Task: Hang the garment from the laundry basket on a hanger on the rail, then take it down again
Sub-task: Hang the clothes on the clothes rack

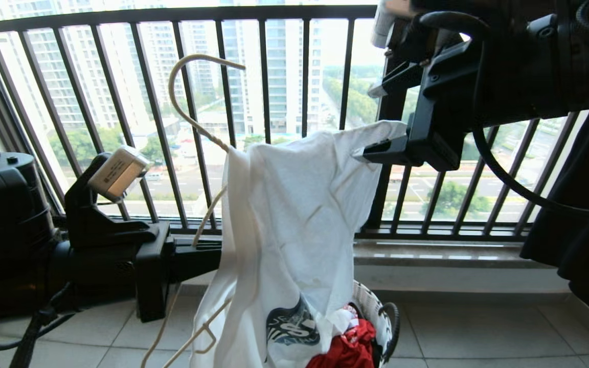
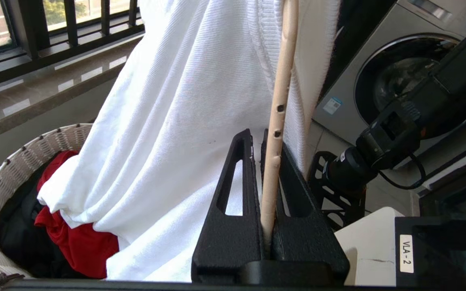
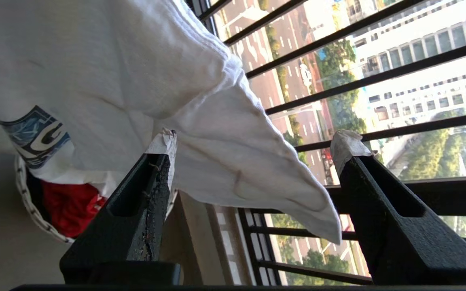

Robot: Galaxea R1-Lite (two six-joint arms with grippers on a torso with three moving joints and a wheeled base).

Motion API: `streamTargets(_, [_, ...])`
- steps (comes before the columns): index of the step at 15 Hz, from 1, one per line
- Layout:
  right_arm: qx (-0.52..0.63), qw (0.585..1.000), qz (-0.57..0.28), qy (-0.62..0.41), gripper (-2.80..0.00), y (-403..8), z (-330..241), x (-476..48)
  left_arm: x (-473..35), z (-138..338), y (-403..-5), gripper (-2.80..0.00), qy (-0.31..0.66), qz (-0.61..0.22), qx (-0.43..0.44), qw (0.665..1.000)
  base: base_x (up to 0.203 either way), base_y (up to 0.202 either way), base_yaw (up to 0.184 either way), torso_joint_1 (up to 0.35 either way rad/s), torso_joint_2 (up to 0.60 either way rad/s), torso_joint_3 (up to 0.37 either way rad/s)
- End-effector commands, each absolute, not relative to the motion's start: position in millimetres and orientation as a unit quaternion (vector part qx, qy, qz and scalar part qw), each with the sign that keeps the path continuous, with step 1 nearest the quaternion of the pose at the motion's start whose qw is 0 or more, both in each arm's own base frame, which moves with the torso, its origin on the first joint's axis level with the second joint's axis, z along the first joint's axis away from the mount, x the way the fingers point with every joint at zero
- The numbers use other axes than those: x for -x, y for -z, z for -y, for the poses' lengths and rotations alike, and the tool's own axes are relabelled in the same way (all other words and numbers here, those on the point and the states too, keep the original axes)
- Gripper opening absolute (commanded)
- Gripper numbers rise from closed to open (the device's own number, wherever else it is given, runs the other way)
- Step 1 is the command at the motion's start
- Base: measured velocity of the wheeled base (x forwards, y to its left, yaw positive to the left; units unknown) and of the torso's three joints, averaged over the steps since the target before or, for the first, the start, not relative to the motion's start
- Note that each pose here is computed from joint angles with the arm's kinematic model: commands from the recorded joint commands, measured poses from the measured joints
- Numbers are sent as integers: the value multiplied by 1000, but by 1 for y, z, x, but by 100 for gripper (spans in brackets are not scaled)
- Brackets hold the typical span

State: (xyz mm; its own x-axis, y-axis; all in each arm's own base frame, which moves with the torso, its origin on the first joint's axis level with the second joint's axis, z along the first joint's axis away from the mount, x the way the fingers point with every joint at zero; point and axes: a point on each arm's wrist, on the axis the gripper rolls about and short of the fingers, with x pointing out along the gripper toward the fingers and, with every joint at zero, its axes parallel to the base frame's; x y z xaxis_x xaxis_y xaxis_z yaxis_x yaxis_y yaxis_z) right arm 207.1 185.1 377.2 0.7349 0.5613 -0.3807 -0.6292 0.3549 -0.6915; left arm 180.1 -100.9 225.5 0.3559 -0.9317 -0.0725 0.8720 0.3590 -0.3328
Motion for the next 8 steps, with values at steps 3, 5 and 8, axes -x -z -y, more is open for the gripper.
streamTargets(3, [419,780,-51,-461,0,-377,-175,-188,-175,100,-218,-280,582,-135,115,794,0,0,0,0,0,0])
streamTargets(5, [410,769,-48,-487,0,-376,-176,-184,-173,99,-213,-280,586,-133,100,793,0,0,0,0,0,0])
streamTargets(8, [398,751,-44,-525,0,-373,-183,-182,-170,99,-209,-280,613,-134,90,773,0,0,0,0,0,0])
